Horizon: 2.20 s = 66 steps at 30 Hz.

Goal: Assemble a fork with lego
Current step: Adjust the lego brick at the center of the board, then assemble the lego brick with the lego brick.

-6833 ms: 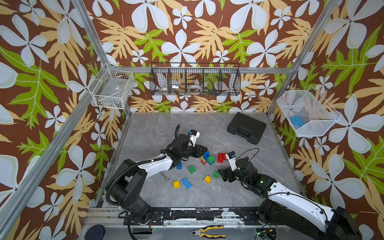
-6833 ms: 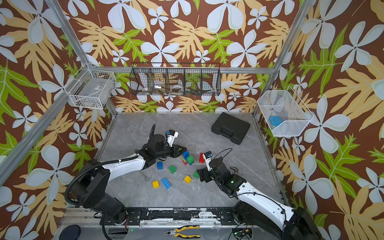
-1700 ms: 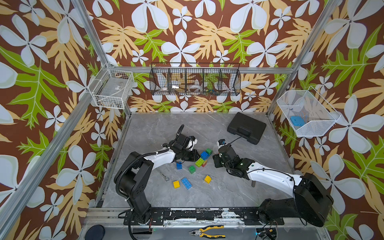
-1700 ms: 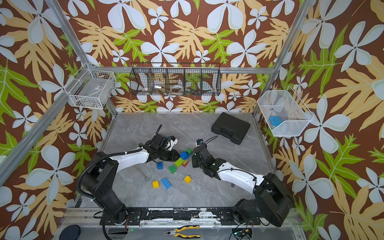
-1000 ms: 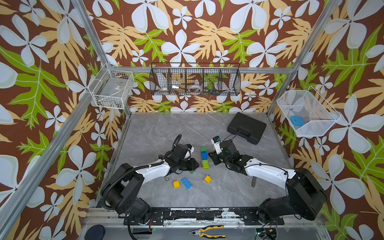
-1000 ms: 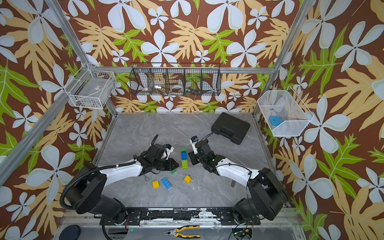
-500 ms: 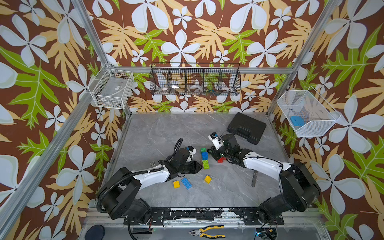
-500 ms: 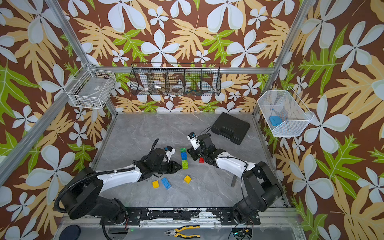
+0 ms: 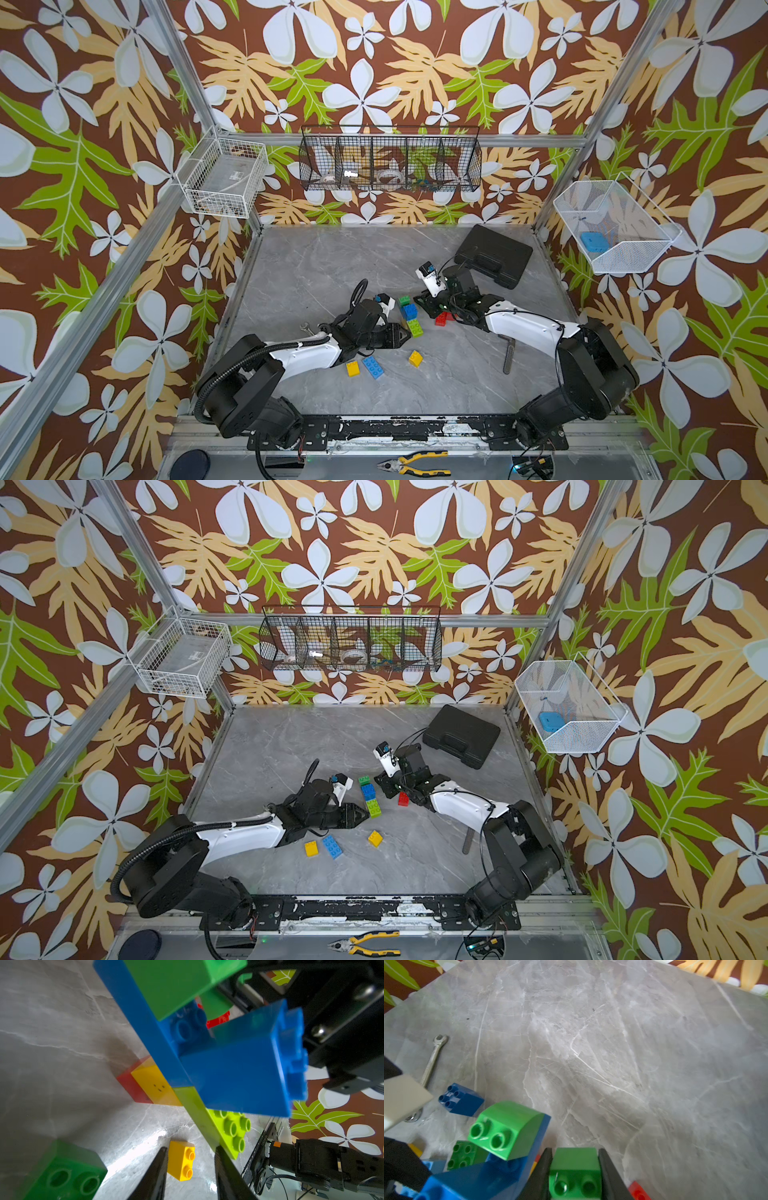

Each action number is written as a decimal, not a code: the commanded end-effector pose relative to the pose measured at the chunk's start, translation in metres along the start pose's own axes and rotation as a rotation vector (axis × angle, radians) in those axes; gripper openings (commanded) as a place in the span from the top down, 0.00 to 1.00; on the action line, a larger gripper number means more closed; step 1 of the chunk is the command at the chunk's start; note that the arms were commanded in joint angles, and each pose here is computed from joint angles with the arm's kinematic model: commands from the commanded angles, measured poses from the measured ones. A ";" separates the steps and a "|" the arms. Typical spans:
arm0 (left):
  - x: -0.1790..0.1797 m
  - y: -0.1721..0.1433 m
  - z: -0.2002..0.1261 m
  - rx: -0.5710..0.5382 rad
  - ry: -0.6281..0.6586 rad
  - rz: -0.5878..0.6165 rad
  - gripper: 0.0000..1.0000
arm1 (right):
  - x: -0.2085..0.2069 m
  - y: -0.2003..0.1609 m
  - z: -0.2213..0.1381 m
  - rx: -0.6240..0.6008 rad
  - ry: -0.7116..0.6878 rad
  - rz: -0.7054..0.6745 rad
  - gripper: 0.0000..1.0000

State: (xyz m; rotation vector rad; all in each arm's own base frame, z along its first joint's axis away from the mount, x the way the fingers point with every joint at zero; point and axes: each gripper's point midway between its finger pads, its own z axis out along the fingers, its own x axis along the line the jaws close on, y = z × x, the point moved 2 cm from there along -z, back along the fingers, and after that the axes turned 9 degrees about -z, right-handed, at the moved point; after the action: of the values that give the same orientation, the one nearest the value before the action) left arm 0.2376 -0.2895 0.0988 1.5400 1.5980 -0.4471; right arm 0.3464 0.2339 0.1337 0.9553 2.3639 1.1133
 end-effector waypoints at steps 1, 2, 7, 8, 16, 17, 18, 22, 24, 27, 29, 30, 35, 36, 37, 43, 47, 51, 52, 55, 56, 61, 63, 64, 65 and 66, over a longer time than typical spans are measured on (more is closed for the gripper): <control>-0.006 0.005 0.002 -0.027 -0.027 0.005 0.56 | -0.015 0.003 -0.009 -0.019 -0.078 0.025 1.00; -0.006 0.005 0.003 -0.026 -0.029 0.003 0.55 | -0.019 0.002 -0.012 -0.021 -0.100 0.033 1.00; -0.010 0.004 0.008 -0.017 -0.045 -0.003 0.49 | -0.031 0.000 -0.027 -0.030 -0.169 0.050 1.00; -0.011 0.003 0.009 -0.014 -0.046 -0.002 0.47 | -0.032 0.000 -0.029 -0.032 -0.177 0.053 1.00; -0.006 -0.002 -0.003 -0.042 -0.035 0.014 0.38 | -0.054 0.005 -0.064 -0.122 -0.361 0.107 1.00; -0.006 -0.001 -0.008 -0.058 -0.035 0.024 0.37 | -0.059 0.004 -0.070 -0.136 -0.408 0.117 1.00; -0.009 0.000 -0.014 -0.078 -0.045 0.035 0.37 | -0.061 0.002 -0.074 -0.151 -0.426 0.119 1.00; -0.031 0.015 -0.047 -0.207 -0.106 0.119 0.46 | -0.053 -0.001 -0.082 -0.145 -0.394 0.124 1.00; -0.044 0.029 -0.060 -0.270 -0.095 0.169 0.52 | -0.048 -0.005 -0.084 -0.108 -0.364 0.135 1.00; -0.062 0.050 -0.067 -0.302 -0.094 0.213 0.59 | -0.034 -0.012 -0.089 -0.061 -0.282 0.142 1.00; -0.072 0.063 -0.064 -0.289 -0.122 0.230 0.62 | -0.024 -0.016 -0.094 -0.046 -0.229 0.147 1.00; -0.078 0.067 -0.062 -0.278 -0.134 0.245 0.63 | -0.019 -0.018 -0.096 -0.040 -0.205 0.151 1.00; -0.083 0.080 -0.042 -0.229 -0.093 0.300 0.68 | -0.009 -0.023 -0.107 0.009 -0.164 0.165 1.00; -0.082 0.081 -0.040 -0.222 -0.093 0.303 0.68 | -0.008 -0.022 -0.109 0.010 -0.164 0.164 1.00; -0.082 0.083 -0.037 -0.212 -0.092 0.305 0.69 | -0.008 -0.021 -0.111 0.008 -0.164 0.167 1.00; -0.076 0.090 -0.027 -0.206 -0.064 0.308 0.72 | -0.008 -0.013 -0.118 0.006 -0.162 0.161 1.00; -0.074 0.093 -0.025 -0.213 -0.054 0.306 0.75 | -0.007 -0.011 -0.119 0.009 -0.158 0.157 1.00; -0.072 0.091 -0.019 -0.189 -0.057 0.305 0.77 | -0.005 -0.011 -0.118 0.013 -0.154 0.156 1.00; -0.071 0.090 -0.018 -0.182 -0.055 0.306 0.77 | -0.005 -0.010 -0.118 0.011 -0.154 0.154 1.00; -0.067 0.087 -0.014 -0.164 -0.050 0.304 0.78 | -0.005 -0.009 -0.119 0.006 -0.154 0.154 1.00; -0.066 0.086 -0.013 -0.159 -0.049 0.306 0.79 | -0.005 -0.009 -0.119 0.006 -0.153 0.155 1.00; -0.061 0.082 -0.009 -0.140 -0.043 0.303 0.79 | -0.002 -0.010 -0.120 0.009 -0.142 0.150 1.00; -0.059 0.082 -0.008 -0.136 -0.040 0.302 0.79 | 0.001 -0.009 -0.120 0.015 -0.135 0.135 1.00; -0.058 0.081 -0.008 -0.133 -0.038 0.300 0.79 | 0.002 -0.010 -0.120 0.024 -0.135 0.126 1.00; -0.057 0.081 -0.007 -0.132 -0.037 0.300 0.79 | 0.003 -0.010 -0.120 0.032 -0.136 0.119 1.00; -0.056 0.080 -0.007 -0.129 -0.034 0.299 0.80 | 0.005 -0.010 -0.120 0.039 -0.133 0.112 1.00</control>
State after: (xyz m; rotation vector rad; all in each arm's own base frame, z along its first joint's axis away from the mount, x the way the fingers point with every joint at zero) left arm 0.3040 -0.3057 0.1692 1.6209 1.3323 -0.2008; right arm 0.2736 0.1668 0.2008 1.1774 2.2320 1.0381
